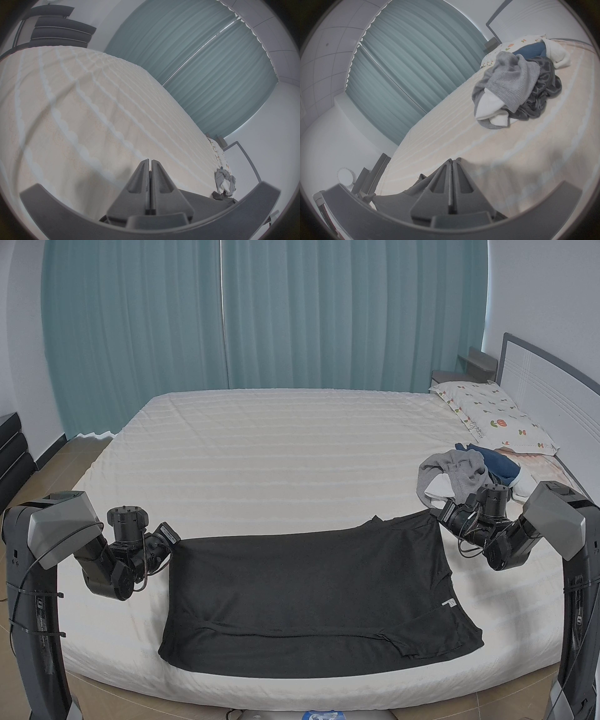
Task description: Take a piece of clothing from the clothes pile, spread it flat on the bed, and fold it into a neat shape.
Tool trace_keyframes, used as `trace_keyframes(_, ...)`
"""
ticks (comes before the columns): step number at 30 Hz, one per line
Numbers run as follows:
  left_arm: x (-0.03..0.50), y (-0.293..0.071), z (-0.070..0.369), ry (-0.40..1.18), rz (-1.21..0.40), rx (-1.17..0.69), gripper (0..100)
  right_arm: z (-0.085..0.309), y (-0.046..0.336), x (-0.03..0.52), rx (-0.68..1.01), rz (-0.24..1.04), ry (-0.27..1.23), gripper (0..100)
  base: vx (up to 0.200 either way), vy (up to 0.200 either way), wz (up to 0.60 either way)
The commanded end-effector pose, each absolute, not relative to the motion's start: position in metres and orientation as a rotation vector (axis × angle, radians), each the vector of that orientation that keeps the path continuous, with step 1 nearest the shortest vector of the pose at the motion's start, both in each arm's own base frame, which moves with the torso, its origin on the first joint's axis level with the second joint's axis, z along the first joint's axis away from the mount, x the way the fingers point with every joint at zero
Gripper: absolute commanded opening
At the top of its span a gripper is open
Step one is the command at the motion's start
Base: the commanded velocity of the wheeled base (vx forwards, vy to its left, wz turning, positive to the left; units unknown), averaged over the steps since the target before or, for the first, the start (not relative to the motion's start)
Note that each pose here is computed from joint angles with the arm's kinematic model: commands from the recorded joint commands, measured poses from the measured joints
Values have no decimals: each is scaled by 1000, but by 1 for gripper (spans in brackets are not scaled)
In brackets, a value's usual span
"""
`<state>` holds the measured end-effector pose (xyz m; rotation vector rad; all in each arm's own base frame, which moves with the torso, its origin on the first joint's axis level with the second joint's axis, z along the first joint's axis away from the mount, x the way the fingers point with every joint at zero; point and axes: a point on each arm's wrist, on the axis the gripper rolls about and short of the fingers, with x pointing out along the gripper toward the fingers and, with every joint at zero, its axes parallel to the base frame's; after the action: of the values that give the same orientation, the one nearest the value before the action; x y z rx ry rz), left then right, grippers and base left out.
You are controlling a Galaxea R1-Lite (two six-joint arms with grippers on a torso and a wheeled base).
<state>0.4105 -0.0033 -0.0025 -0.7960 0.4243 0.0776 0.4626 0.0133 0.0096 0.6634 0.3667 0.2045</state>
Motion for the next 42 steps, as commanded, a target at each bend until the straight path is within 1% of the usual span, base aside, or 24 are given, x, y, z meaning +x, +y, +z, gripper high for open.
trace_keyframes(1, 410, -3, -3, 426, 78, -795, 0, 6, 11, 458, 669, 197, 382, 0, 0, 0, 0)
trace_keyframes(7, 405, -3, -3, 437, 81, -789, 0, 5, 12, 451, 673, 214, 410, 0, 0, 0, 0)
trace_keyframes(12, 399, -3, -4, 440, 63, -717, 0, 6, 12, 437, 676, 231, 428, 0, 0, 0, 0)
trace_keyframes(17, 394, -4, -5, 429, 52, -702, 0, -1, 9, 429, 675, 236, 458, 0, 0, 0, 0)
trace_keyframes(19, 393, -3, -6, 433, 48, -666, 0, -6, 9, 424, 677, 232, 478, 0, 0, 0, 0)
trace_keyframes(24, 390, 0, -7, 439, 52, -636, 0, -9, 8, 417, 676, 232, 474, 0, 0, 0, 0)
trace_keyframes(26, 384, 4, -9, 452, 64, -619, 0, -11, 7, 411, 675, 226, 491, 0, 0, 0, 0)
trace_keyframes(30, 372, 7, -16, 466, 70, -596, 0, -12, 6, 398, 670, 265, 505, 0, 0, 0, 0)
trace_keyframes(36, 349, 3, -22, 438, 44, -572, 0, -22, 5, 376, 658, 268, 530, 0, 0, 0, 0)
trace_keyframes(39, 340, -2, -26, 455, 31, -537, 0, -26, 3, 363, 649, 267, 532, 0, 0, 0, 0)
trace_keyframes(42, 330, -2, -29, 469, 28, -510, 0, -29, 2, 348, 638, 291, 525, 0, 0, 0, 0)
